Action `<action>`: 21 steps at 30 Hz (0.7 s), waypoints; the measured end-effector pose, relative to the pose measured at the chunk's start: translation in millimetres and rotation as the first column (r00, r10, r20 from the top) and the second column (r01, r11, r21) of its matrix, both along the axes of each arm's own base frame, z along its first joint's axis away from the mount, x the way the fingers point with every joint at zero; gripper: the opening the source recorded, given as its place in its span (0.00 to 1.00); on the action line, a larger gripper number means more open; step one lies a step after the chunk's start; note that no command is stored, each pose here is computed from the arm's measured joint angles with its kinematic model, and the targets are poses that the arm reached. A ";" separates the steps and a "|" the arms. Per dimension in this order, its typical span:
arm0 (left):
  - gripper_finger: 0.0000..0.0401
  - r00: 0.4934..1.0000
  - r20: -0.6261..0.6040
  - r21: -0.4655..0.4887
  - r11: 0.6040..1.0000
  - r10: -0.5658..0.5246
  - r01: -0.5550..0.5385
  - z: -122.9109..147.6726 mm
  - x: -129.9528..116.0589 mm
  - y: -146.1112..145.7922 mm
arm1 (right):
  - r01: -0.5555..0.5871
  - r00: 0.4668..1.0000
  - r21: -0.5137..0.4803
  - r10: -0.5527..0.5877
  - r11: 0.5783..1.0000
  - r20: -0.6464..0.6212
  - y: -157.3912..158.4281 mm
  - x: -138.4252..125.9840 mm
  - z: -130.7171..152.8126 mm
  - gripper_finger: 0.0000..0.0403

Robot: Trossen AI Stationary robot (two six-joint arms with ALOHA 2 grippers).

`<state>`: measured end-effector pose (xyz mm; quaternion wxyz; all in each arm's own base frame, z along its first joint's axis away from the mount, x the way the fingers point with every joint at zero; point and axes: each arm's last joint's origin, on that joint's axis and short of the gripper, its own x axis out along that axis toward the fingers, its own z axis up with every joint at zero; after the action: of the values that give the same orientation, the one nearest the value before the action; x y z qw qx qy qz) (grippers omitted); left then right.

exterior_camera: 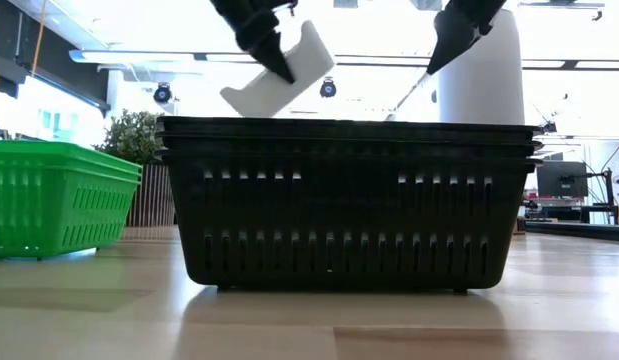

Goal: Stack baskets by color
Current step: Stack the bottom white bin on the top white bin

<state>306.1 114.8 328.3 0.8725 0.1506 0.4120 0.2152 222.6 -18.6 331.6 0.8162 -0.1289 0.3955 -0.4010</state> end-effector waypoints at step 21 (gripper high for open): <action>0.00 0.963 0.236 0.162 0.982 -0.132 0.095 2.8 11.6 79.7 | 0.282 0.958 -0.042 -0.278 0.959 0.071 -44.1 -8.7 1.8 0.36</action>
<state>317.7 194.5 331.1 0.9139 0.2109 0.2743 0.2120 213.8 -62.7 333.4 0.7600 -0.0796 0.3728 -0.5265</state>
